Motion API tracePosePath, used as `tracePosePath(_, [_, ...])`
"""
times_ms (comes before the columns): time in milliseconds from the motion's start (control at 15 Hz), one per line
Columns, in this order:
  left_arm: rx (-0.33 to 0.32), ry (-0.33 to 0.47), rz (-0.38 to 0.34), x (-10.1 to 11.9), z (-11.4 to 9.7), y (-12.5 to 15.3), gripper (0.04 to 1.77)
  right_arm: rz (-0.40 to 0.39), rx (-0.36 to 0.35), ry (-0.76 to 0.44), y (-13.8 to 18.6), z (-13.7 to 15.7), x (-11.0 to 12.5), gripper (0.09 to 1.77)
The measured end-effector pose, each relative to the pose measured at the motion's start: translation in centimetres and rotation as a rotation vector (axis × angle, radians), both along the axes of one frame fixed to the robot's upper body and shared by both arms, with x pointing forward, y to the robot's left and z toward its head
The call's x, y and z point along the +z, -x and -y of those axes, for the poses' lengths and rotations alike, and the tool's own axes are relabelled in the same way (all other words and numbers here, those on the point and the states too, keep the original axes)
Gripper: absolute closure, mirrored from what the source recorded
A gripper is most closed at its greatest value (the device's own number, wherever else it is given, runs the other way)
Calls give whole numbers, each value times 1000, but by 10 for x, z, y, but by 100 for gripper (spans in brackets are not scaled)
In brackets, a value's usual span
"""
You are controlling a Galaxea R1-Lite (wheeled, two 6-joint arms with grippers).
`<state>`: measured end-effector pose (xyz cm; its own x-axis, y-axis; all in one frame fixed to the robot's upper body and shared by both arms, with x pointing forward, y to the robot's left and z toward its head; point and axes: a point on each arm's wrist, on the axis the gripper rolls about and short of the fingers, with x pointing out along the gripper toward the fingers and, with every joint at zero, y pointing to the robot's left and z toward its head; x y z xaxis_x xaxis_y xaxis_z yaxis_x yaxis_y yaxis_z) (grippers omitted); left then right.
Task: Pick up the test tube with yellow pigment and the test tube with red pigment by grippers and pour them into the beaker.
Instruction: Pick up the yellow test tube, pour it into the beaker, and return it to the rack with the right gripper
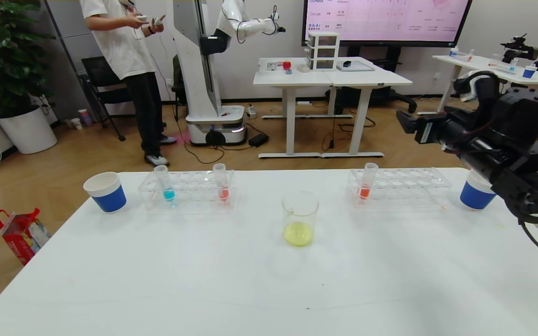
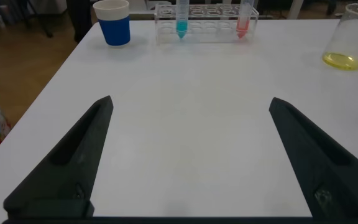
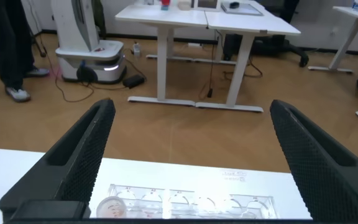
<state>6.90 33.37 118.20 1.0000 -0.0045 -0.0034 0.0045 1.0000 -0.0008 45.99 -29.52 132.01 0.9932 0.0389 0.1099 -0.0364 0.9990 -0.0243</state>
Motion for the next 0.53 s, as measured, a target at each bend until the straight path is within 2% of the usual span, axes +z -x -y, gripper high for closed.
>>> tracePosePath(200, [0,0,0,0,0,0,6,80,-2,-5,36,3,32,12])
tracePosePath(533, [0,0,0,0,0,0,6,269,-32,-31,136,17,87,12])
